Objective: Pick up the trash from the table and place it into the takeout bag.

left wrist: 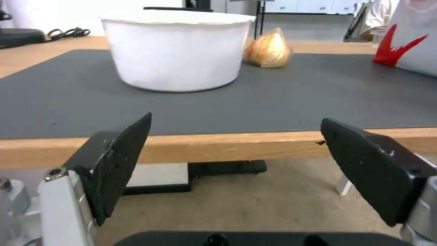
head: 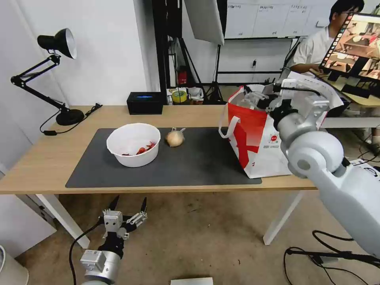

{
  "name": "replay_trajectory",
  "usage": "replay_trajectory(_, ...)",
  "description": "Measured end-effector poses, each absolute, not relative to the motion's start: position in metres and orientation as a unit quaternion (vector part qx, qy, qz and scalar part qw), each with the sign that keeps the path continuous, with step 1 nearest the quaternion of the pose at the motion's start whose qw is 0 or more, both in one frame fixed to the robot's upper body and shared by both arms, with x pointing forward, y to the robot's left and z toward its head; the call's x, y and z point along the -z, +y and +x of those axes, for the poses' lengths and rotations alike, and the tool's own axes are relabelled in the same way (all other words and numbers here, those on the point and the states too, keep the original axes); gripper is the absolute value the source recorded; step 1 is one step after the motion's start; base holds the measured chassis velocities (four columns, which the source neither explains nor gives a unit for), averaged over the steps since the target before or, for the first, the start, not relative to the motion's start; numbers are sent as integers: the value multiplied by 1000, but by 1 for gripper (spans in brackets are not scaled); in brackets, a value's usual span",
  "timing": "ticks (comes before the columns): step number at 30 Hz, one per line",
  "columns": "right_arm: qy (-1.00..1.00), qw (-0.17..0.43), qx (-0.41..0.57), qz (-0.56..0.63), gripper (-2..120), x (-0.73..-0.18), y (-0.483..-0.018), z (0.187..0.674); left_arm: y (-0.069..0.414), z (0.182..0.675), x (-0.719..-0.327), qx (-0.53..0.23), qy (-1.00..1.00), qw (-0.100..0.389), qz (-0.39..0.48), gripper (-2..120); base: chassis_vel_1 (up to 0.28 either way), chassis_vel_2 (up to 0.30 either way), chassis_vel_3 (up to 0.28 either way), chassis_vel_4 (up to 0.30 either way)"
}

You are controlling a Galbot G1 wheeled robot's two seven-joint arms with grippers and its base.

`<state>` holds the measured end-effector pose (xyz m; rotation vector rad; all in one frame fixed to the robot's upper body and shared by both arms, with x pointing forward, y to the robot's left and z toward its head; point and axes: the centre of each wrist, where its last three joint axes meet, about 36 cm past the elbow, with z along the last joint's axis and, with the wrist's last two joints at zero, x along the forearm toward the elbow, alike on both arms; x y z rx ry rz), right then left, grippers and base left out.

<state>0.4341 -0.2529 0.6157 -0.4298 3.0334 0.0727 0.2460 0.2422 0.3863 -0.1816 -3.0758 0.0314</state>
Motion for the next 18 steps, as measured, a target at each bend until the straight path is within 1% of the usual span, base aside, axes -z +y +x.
replay_trajectory(3, 986, 34, -17, -160, 100, -606, -253, 420, 241, 247, -386, -10, -998, 30, -62, 100, 0, 0, 0, 0)
replay_trajectory(5, 981, 33, -6, -190, 100, -590, -250, 402, 241, 248, -385, -11, -998, 30, -62, 100, 0, 0, 0, 0)
replay_trajectory(7, 980, 34, -4, -194, 100, -587, -249, 399, 241, 248, -386, -12, -998, 29, -62, 100, 0, 0, 0, 0)
replay_trajectory(9, 977, 47, 9, -207, 100, -565, -247, 385, 241, 248, -387, -12, -998, 26, -62, 100, 0, 0, 0, 0)
replay_trajectory(10, 977, 47, 9, -207, 100, -565, -247, 385, 241, 248, -387, -12, -998, 26, -62, 100, 0, 0, 0, 0)
replay_trajectory(12, 975, 65, 21, -212, 100, -541, -248, 377, 241, 248, -387, -12, -998, 25, -61, 100, 0, 0, 0, 0)
replay_trajectory(13, 975, 65, 21, -212, 100, -541, -248, 377, 241, 248, -387, -12, -998, 25, -61, 100, 0, 0, 0, 0)
replay_trajectory(15, 974, 70, 27, -215, 100, -502, -251, 362, 242, 246, -386, -11, -998, 23, -60, 100, 0, 0, 0, 0)
replay_trajectory(16, 974, 70, 27, -215, 100, -502, -251, 362, 242, 246, -386, -11, -998, 23, -60, 100, 0, 0, 0, 0)
replay_trajectory(18, 975, 65, 25, -210, 100, -480, -250, 350, 242, 246, -384, -12, -998, 23, -59, 100, 0, 0, 0, 0)
